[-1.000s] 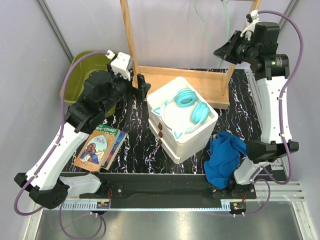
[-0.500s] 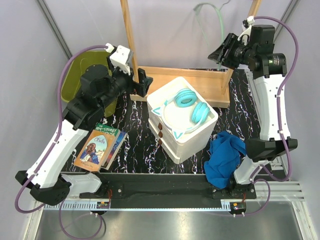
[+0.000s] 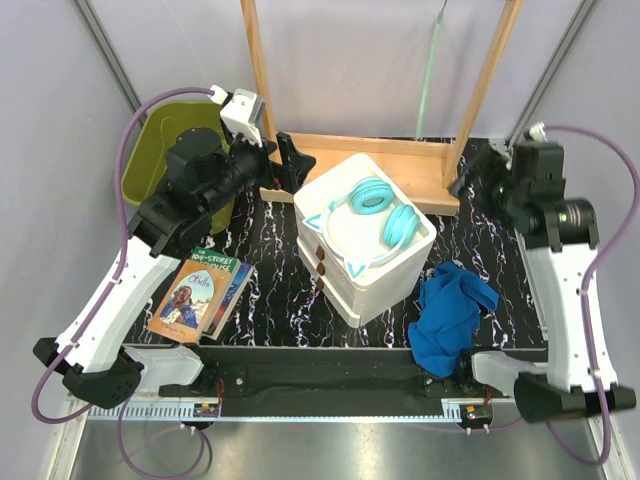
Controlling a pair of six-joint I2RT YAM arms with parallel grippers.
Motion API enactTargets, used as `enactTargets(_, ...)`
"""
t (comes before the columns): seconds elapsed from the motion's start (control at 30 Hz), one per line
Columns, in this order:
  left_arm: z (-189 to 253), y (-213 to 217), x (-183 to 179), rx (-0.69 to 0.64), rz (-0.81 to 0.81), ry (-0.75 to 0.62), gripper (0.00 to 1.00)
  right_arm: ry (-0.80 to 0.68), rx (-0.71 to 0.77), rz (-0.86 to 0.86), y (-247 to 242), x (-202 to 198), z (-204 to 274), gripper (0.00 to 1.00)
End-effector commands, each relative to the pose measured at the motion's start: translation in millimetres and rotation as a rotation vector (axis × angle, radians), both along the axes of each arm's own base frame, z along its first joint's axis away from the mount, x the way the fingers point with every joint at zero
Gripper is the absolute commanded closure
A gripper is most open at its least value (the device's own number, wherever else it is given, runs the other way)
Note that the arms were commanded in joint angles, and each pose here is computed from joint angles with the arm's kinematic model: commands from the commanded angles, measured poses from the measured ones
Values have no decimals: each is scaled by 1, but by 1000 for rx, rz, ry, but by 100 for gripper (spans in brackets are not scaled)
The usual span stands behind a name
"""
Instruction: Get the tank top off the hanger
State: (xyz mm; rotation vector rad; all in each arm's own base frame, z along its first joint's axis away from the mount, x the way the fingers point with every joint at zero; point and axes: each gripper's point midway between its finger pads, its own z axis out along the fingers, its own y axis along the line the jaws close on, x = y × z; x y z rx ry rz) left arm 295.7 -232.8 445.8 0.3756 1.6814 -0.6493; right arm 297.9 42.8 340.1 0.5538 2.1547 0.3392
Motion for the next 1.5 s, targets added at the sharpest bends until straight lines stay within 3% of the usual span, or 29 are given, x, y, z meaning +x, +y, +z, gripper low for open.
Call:
enactTargets(0.0,14,-13,-12,-107,-67,13,7,172,19,-255,-30,-28,-62,0)
enactTargets(0.33,7,-5,-28,-101,-71,77,8,607,217,-367,-6,-52,-188,0)
enactTargets(0.63,4,2,-41,-111,-71,130,9,775,248,-446,-1,-64,-279,0)
enactTargets(0.9,1,9,-52,-151,-51,182,9,918,181,-599,-13,-90,-320,0)
enactTargets(1.0,-2,11,-57,-178,-42,209,9,944,180,-623,-13,-90,-326,17)
enactTargets(1.03,0,13,-60,-188,-42,210,9,941,178,-620,-13,-88,-326,41)
enactTargets(1.1,-1,16,-62,-212,-27,226,10,916,180,-608,-14,-80,-320,63)
enactTargets(1.27,2,19,-68,-275,-12,260,10,726,174,-536,-20,-36,-262,100)
enactTargets(1.33,2,16,-70,-289,-23,277,9,621,157,-529,-27,-26,-222,100)
enactTargets(1.37,5,14,-71,-309,-35,291,10,513,165,-509,-29,-8,-185,100)
enactTargets(1.47,13,3,-74,-353,-84,318,10,243,195,-473,-34,-3,-89,100)
